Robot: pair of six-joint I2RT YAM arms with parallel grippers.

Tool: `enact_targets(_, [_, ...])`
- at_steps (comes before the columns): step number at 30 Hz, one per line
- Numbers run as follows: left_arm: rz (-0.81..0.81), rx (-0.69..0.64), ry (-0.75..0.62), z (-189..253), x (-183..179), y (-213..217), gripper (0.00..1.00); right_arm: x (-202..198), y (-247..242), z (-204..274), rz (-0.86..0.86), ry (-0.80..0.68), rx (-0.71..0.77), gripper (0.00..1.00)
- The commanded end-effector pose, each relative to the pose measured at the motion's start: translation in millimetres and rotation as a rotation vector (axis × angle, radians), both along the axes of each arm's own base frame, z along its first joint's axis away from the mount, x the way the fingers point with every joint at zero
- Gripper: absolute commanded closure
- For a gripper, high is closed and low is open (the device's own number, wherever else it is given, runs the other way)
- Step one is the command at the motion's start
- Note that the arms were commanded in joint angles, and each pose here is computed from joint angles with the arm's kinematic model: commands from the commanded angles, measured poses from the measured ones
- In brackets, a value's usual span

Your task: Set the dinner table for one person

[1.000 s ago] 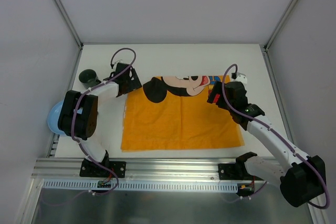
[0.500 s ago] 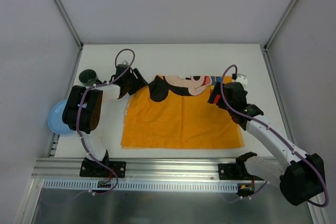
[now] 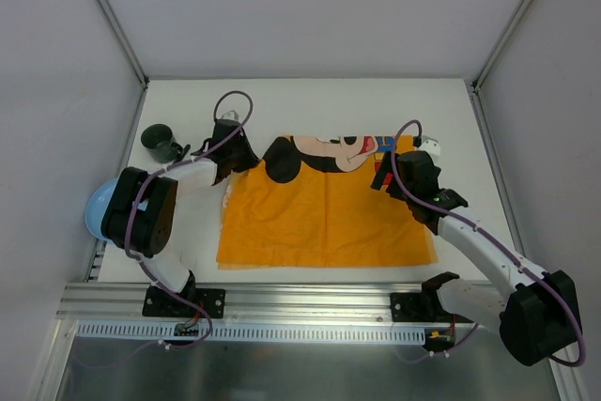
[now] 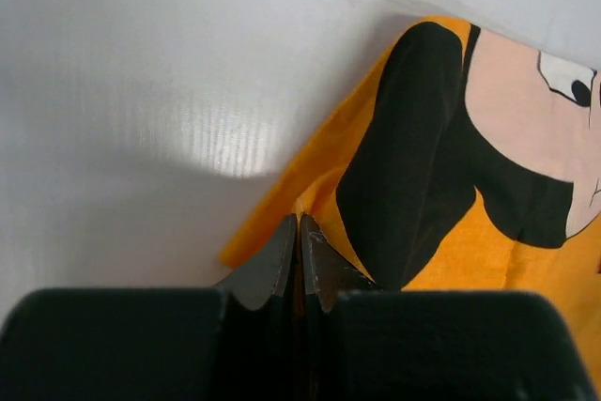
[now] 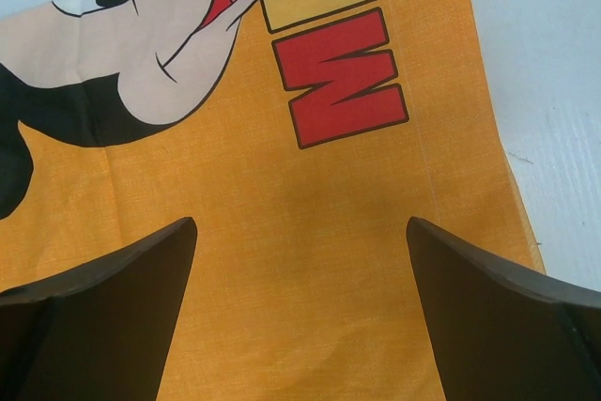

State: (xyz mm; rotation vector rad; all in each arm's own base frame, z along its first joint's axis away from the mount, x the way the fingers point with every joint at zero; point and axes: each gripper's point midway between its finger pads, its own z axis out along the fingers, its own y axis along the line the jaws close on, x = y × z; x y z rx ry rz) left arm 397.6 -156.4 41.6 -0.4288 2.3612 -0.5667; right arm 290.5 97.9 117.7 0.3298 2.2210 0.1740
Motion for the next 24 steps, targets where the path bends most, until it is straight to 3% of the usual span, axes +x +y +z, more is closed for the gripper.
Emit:
enact_targets(1, [-0.039, 0.204, -0.204, 58, -1, 1, 1.0, 7, 5, 4, -0.006, -0.031, 0.024, 0.01])
enact_targets(5, [-0.037, 0.36, -0.318, 92, -2, 0, 1.0, 8, 6, 3, -0.007, -0.031, 0.022, 0.01])
enact_targets(6, [-0.045, 0.402, -0.341, 99, -1, 1, 0.96, 9, 8, 2, -0.003, -0.027, 0.022, 0.01])
enact_targets(8, [-0.02, 0.465, -0.351, 103, 5, 6, 0.76, 10, 8, 1, -0.002, -0.024, 0.019, 0.01])
enact_targets(9, [-0.001, 0.509, -0.328, 99, 5, 14, 0.62, 9, 8, -1, -0.004, -0.018, 0.016, 0.01])
enact_targets(10, [0.026, 0.558, -0.295, 89, 7, 21, 0.36, 9, 8, -1, -0.001, -0.017, 0.016, 0.01])
enact_targets(12, [0.164, 0.71, -0.223, 81, 7, 55, 0.14, 9, 8, -2, -0.001, -0.015, 0.013, 0.01])
enact_targets(16, [0.331, 0.834, -0.183, 82, 0, 86, 0.02, 6, 5, -4, 0.0, -0.011, 0.002, 0.01])
enact_targets(24, [0.296, 0.709, -0.184, 78, -10, 70, 0.02, 7, 10, -6, 0.012, -0.006, 0.01, 0.01])
